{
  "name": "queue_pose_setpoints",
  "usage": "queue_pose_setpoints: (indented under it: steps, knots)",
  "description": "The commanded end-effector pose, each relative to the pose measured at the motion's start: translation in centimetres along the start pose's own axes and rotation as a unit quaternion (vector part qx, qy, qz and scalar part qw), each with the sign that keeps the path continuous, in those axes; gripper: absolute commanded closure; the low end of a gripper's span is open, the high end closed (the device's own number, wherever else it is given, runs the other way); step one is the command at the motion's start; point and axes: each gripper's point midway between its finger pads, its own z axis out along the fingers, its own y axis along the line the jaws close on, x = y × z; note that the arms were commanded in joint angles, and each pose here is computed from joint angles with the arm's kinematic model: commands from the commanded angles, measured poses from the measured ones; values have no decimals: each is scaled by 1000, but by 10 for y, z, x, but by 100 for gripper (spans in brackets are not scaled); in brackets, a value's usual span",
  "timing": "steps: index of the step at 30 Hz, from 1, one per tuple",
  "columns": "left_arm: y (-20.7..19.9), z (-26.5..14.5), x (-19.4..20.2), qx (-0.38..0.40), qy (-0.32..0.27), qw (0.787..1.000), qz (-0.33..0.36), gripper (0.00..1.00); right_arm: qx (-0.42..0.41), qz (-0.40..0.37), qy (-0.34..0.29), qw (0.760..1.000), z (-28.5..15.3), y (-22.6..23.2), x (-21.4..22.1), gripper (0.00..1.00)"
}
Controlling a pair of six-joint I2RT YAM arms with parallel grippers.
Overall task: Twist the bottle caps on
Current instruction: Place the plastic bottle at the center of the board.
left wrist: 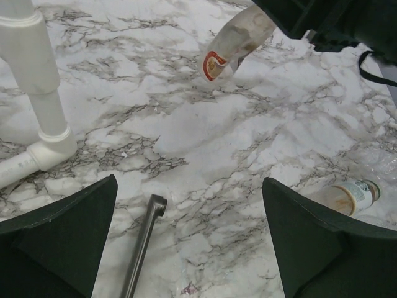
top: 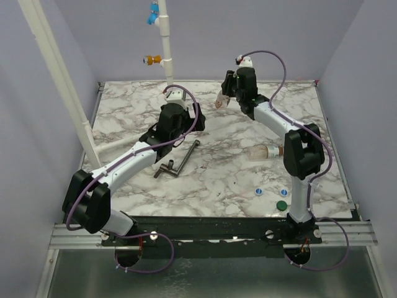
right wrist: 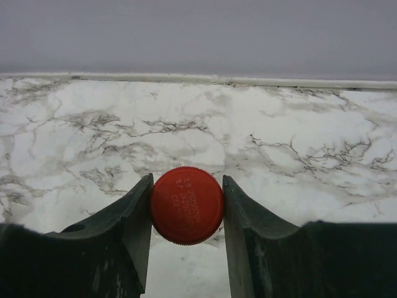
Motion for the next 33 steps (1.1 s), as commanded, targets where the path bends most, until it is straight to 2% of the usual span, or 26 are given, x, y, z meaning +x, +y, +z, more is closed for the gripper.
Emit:
queue_pose_setpoints:
  steps: [1, 9, 15, 27, 33]
  knots:
    - [2, -27, 5, -5, 31, 999, -23, 1, 17, -52, -46, 997, 27, -1, 8, 98]
    - [-2, -39, -1, 4, 41, 999, -22, 1, 24, -74, -54, 996, 49, -3, 22, 98]
    - [-2, -37, -2, 4, 42, 999, -19, 1, 28, -85, -58, 994, 47, -6, 29, 97]
    - [-3, -33, 0, 6, 49, 999, -14, 1, 38, -93, -58, 993, 39, -13, 47, 76]
    - [-4, -33, 0, 8, 50, 999, -13, 1, 41, -87, -60, 994, 33, -15, 48, 58]
